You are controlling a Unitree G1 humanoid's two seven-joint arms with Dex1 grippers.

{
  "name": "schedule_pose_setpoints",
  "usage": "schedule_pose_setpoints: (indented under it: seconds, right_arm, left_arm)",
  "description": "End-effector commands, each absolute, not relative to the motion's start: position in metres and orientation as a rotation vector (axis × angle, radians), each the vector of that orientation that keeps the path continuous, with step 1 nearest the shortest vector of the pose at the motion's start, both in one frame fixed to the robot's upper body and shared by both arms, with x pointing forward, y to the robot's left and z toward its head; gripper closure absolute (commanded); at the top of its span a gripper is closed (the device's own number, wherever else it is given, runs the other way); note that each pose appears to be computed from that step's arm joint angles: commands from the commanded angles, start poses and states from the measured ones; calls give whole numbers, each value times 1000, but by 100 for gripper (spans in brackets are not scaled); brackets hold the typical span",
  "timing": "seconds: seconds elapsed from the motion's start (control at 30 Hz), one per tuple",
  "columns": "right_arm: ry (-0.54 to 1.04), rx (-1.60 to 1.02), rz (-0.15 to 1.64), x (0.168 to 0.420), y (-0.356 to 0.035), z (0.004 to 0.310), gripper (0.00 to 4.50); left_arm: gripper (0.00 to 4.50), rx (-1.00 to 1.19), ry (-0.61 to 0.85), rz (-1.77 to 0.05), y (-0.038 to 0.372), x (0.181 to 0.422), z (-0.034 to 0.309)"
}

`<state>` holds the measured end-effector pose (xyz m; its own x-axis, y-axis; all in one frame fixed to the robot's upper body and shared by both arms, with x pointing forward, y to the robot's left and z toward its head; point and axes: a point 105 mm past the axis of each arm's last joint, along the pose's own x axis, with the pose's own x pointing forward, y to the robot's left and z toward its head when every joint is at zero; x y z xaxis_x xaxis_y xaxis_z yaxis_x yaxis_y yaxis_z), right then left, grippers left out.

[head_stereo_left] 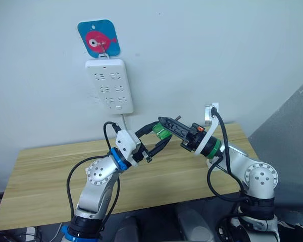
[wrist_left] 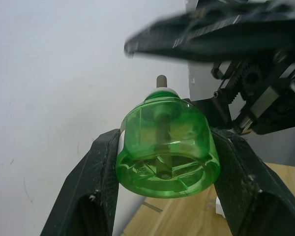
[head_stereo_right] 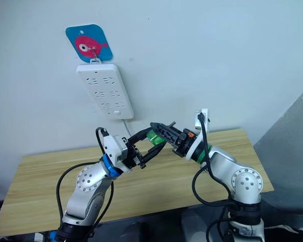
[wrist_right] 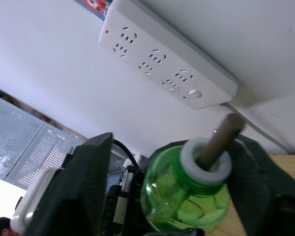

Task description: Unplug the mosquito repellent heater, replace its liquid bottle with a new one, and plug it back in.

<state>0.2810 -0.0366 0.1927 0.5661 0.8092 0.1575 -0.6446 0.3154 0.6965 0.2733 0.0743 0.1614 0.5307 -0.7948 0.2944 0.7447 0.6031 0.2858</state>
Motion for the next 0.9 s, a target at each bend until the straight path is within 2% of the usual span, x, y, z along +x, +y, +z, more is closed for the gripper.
schedule_pose_setpoints:
  seconds: [0.03, 0.13, 0.4, 0.57, 0.63, 0.77, 0.9]
  right_arm:
    - [204, 799, 1040, 273, -29, 205, 278]
    - [208, 787, 1047, 274, -28, 204, 365]
    - [210, 769, 1066, 275, -28, 207, 365]
    - [207, 760, 1059, 274, -32, 207, 365]
    - [171, 699, 1013, 282, -42, 208, 365]
    - [98, 519, 926, 299, -61, 206, 365]
    - [55, 194, 786, 318, -75, 170, 365]
  left_arm:
    - [224, 147, -465, -910, 75, 272, 171]
    - [224, 153, -471, -903, 76, 273, 171]
    - [224, 175, -468, -930, 82, 271, 166]
    - [62, 203, -397, -970, 91, 270, 156]
    - [2, 201, -336, -1003, 94, 269, 153]
    - [0, 203, -154, -1030, 110, 271, 134]
    - [0, 211, -43, -958, 117, 277, 116]
